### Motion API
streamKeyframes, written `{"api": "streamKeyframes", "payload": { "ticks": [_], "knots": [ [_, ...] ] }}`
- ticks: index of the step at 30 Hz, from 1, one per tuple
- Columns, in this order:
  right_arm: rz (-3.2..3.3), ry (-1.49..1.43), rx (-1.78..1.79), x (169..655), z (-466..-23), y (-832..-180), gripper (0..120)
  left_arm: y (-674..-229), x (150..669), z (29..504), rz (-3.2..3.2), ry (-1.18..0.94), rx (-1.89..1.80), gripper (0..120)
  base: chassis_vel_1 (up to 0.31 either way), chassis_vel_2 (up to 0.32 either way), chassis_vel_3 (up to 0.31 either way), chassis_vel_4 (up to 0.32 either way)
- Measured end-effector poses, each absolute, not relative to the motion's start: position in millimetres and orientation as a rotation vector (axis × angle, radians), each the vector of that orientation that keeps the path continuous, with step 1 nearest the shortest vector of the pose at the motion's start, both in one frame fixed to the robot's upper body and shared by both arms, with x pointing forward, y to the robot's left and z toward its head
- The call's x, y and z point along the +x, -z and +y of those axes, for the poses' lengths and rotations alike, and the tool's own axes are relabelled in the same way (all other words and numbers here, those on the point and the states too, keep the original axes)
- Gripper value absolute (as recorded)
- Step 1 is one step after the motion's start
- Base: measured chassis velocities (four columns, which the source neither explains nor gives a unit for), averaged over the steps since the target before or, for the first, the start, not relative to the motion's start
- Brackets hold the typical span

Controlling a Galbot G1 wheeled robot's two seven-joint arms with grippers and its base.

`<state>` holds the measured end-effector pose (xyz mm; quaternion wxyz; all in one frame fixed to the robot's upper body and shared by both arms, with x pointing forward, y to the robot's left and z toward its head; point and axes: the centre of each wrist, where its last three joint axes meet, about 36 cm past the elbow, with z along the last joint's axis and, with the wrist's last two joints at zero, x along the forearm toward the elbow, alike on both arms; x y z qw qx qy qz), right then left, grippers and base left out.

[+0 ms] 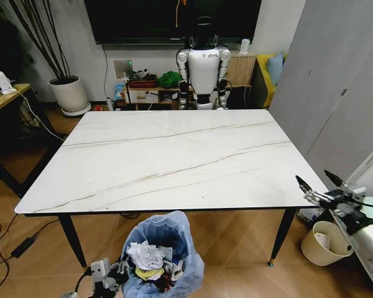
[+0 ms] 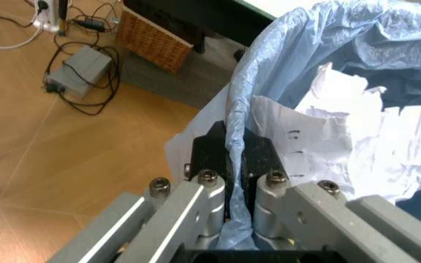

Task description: Pick up the trash bin and place the trash from the table into it.

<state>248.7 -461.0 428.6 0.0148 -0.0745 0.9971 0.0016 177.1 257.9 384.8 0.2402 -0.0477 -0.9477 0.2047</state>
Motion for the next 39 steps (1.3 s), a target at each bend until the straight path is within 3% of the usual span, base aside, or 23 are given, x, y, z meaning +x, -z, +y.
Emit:
{"api": "streamKeyframes", "payload": {
  "ticks": [9, 18, 22, 26, 39],
  "knots": [
    [3.158, -0.072, -0.029, 181.2, -450.8, -371.6, 100, -385.2, 174.7, 273.6, -2.609, -0.507, -0.139, 0, 0.0, 0.0, 0.0, 0.0],
    [3.158, -0.078, -0.025, 179.5, -449.4, -370.1, 100, -385.3, 173.0, 281.9, -2.641, -0.46, -0.137, 0, 0.0, 0.0, 0.0, 0.0],
    [3.157, -0.078, -0.032, 181.0, -449.2, -370.2, 100, -373.5, 167.5, 284.4, -2.779, -0.26, -0.059, 0, 0.0, 0.0, 0.0, 0.0],
    [3.157, -0.079, -0.035, 181.9, -449.0, -370.4, 100, -370.4, 166.3, 287.4, -2.807, -0.205, -0.034, 0, 0.0, 0.0, 0.0, 0.0],
    [3.155, -0.081, -0.04, 183.2, -448.7, -370.8, 100, -379.6, 165.0, 274.7, -2.774, -0.412, -0.032, 0, 0.0, 0.0, 0.0, 0.0]
  ]
}}
